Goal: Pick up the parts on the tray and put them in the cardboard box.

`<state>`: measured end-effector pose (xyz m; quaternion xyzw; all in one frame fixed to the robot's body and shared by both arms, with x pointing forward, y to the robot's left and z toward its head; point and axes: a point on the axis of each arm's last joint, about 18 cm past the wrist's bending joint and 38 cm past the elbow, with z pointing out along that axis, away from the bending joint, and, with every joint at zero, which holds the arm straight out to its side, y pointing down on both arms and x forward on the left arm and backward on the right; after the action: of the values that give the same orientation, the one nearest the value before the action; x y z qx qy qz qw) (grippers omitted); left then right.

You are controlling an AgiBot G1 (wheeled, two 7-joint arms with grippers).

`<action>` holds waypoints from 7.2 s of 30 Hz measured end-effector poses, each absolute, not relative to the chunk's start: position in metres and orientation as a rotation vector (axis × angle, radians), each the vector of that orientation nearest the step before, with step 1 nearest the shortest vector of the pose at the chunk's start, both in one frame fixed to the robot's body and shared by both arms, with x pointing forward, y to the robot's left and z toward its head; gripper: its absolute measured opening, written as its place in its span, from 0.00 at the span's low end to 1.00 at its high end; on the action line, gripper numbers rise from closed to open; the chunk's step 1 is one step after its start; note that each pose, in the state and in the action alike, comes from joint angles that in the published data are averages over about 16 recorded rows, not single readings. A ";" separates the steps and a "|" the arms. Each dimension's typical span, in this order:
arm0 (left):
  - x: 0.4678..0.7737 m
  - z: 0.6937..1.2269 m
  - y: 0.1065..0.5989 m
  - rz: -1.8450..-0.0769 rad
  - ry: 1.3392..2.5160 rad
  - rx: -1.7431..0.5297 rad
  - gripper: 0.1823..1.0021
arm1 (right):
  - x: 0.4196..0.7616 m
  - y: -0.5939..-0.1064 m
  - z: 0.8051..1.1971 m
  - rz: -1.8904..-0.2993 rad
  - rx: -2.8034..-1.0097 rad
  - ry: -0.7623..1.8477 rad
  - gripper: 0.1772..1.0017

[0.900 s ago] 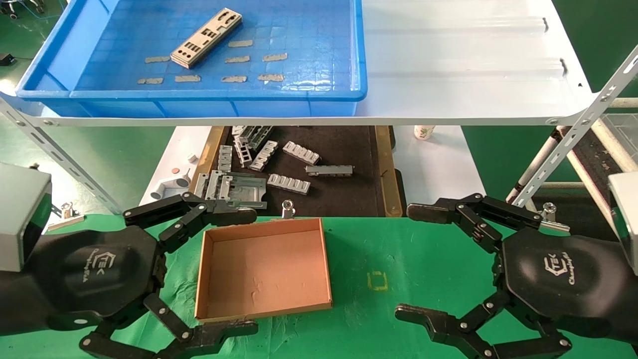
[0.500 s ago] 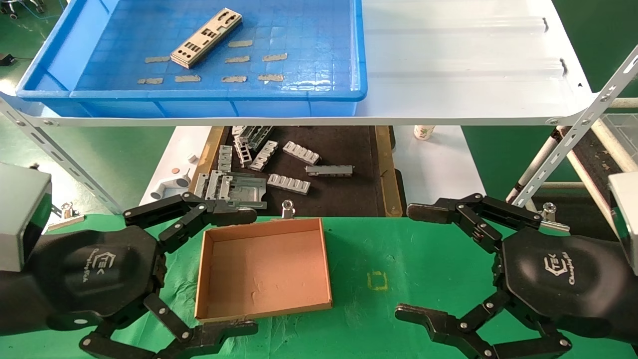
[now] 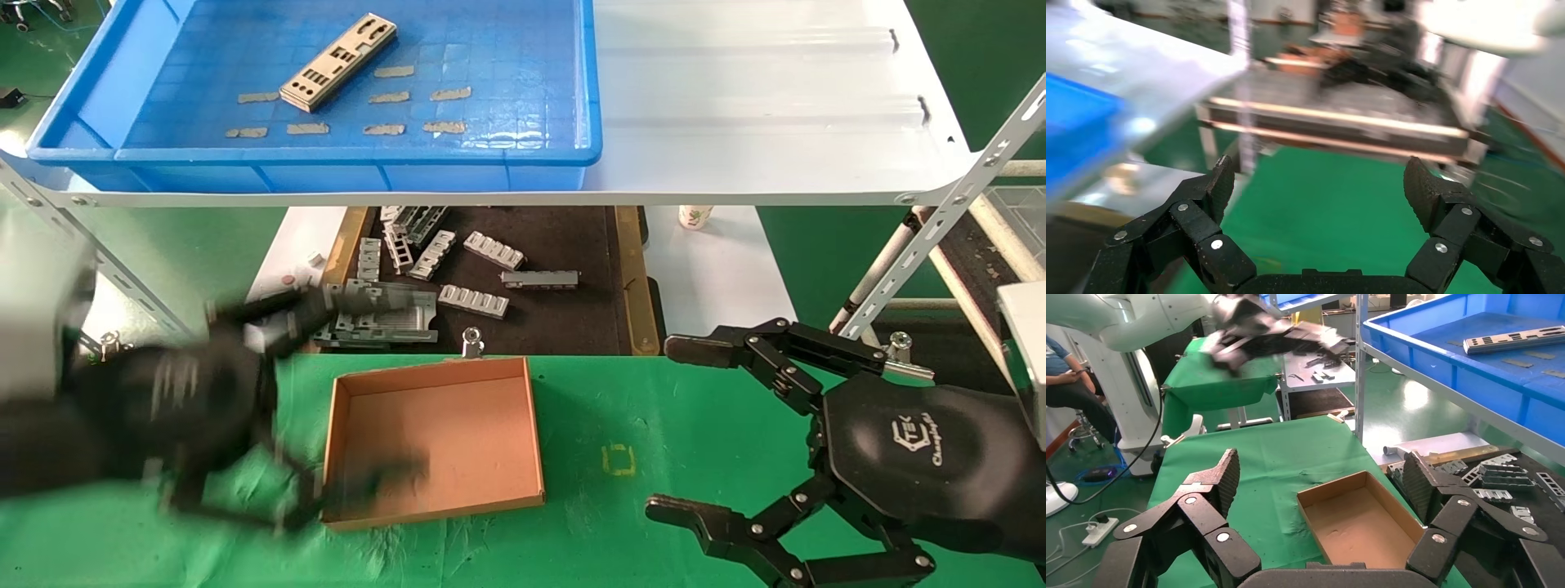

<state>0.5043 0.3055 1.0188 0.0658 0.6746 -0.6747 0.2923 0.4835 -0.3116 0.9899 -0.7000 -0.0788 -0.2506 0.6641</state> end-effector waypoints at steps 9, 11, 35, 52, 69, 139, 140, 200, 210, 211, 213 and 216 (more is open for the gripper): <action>0.566 1.071 0.322 -1.755 1.600 -0.035 1.00 | 0.484 -0.312 0.990 -0.566 -1.581 -0.178 0.87; 0.582 1.083 0.328 -1.733 1.562 -0.089 1.00 | 0.484 -0.312 0.990 -0.566 -1.581 -0.178 0.84; 0.706 1.150 0.358 -1.457 1.368 -0.578 1.00 | 0.484 -0.312 0.990 -0.566 -1.581 -0.178 0.22; 0.725 1.150 0.356 -1.399 1.322 -0.666 1.00 | 0.484 -0.312 0.990 -0.566 -1.581 -0.178 0.03; 0.728 1.146 0.355 -1.403 1.315 -0.692 0.87 | 0.484 -0.312 0.990 -0.566 -1.581 -0.178 0.02; 0.730 1.148 0.353 -1.400 1.303 -0.699 0.34 | 0.484 -0.312 0.990 -0.566 -1.581 -0.178 0.02; 0.730 1.147 0.353 -1.400 1.304 -0.699 0.34 | 0.484 -0.312 0.990 -0.566 -1.581 -0.178 0.02; 0.730 1.145 0.357 -1.403 1.298 -0.709 0.43 | 0.484 -0.312 0.990 -0.566 -1.581 -0.178 0.02; 0.728 1.151 0.358 -1.415 1.287 -0.700 0.32 | 0.484 -0.312 0.990 -0.566 -1.581 -0.178 0.02; 0.727 1.152 0.358 -1.417 1.286 -0.698 0.32 | 0.484 -0.312 0.990 -0.566 -1.581 -0.178 0.02; 0.725 1.154 0.358 -1.423 1.283 -0.692 0.31 | 0.484 -0.312 0.990 -0.566 -1.581 -0.178 0.02; 0.722 1.159 0.359 -1.433 1.282 -0.676 0.31 | 0.484 -0.312 0.990 -0.566 -1.581 -0.178 0.02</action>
<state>0.7218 0.3591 1.1587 -0.2824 0.5356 -0.5988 0.5243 0.4835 -0.3116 0.9899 -0.7000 -0.0788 -0.2506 0.6641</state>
